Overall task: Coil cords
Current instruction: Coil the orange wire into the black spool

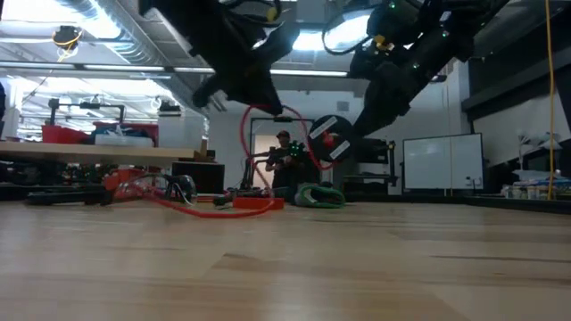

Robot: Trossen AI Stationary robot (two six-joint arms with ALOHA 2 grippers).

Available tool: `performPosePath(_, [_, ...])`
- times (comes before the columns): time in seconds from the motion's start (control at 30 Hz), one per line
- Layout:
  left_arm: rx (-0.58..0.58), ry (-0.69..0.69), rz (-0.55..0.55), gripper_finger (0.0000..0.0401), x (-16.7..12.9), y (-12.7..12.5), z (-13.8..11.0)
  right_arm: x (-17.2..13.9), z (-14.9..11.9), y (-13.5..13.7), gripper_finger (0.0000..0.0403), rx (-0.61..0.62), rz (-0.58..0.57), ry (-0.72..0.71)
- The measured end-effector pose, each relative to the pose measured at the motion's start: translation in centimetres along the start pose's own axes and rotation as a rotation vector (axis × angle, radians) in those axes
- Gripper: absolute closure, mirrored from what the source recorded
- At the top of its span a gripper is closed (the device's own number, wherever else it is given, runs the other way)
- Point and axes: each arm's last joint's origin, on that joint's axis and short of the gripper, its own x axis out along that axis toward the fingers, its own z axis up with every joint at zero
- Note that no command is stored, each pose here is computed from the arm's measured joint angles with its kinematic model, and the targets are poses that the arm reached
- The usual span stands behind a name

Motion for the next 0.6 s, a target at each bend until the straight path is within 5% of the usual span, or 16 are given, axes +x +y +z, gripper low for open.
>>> performPosePath(0.33, [-0.060, -0.081, -0.126, 0.0401, 1.1, -0.3, 2.3, 0.0, 0.0, 1.5, 0.0402, -0.038, -0.094, -0.007])
performPosePath(0.6, [-0.121, -0.113, -0.275, 0.0401, 0.0, -1.9, 2.6, -0.1, 1.4, 1.0, 0.0402, 0.108, -0.141, -0.152])
